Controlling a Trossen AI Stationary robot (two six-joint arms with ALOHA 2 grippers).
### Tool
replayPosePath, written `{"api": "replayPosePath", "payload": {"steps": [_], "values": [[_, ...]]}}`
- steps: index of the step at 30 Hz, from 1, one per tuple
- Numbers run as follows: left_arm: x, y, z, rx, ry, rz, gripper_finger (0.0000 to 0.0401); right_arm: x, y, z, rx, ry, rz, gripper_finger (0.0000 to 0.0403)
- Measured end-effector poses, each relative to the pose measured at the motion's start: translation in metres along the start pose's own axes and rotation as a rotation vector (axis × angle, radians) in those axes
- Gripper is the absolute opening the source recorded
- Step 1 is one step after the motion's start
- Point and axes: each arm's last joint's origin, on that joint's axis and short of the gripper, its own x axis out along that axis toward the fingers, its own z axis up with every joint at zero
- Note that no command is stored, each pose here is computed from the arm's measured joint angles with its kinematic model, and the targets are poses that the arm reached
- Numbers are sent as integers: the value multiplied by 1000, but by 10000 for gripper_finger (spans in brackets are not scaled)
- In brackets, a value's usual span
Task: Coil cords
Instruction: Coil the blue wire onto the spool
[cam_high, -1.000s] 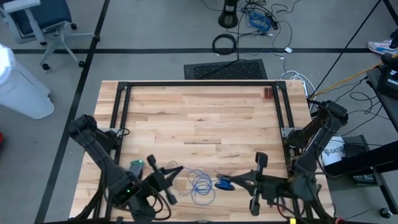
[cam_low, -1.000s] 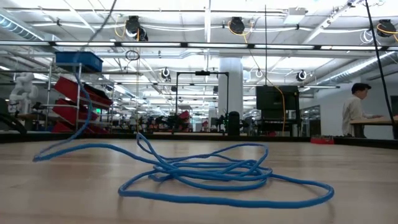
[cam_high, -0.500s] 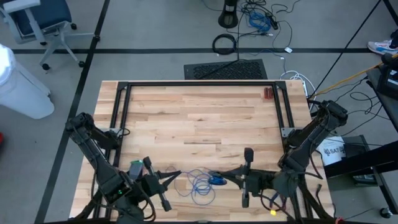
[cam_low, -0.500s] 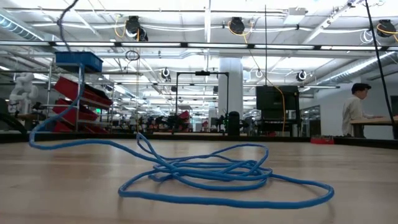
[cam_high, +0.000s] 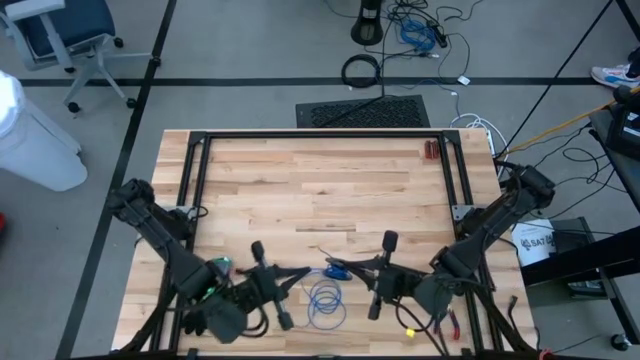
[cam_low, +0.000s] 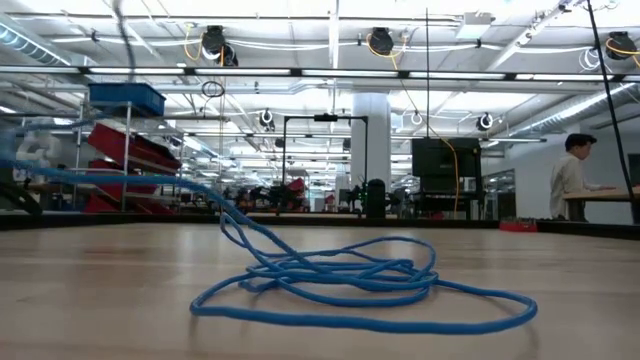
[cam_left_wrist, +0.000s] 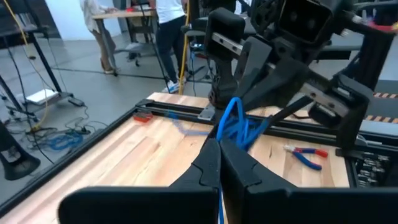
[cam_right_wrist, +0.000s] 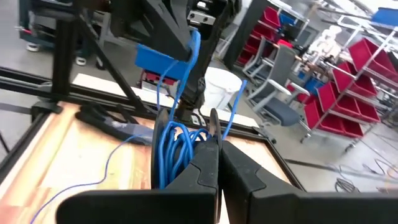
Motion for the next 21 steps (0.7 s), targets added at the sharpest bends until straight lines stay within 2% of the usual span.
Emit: {"api": "replayPosePath", "payload": {"steps": [11,21], "values": [[31,17,5,-32,8,59,2,14,-1,-9,33,38,-82,0],[36,18,14,-99,-39,45,2,14,-3,-11,67,51,-162,0]]}}
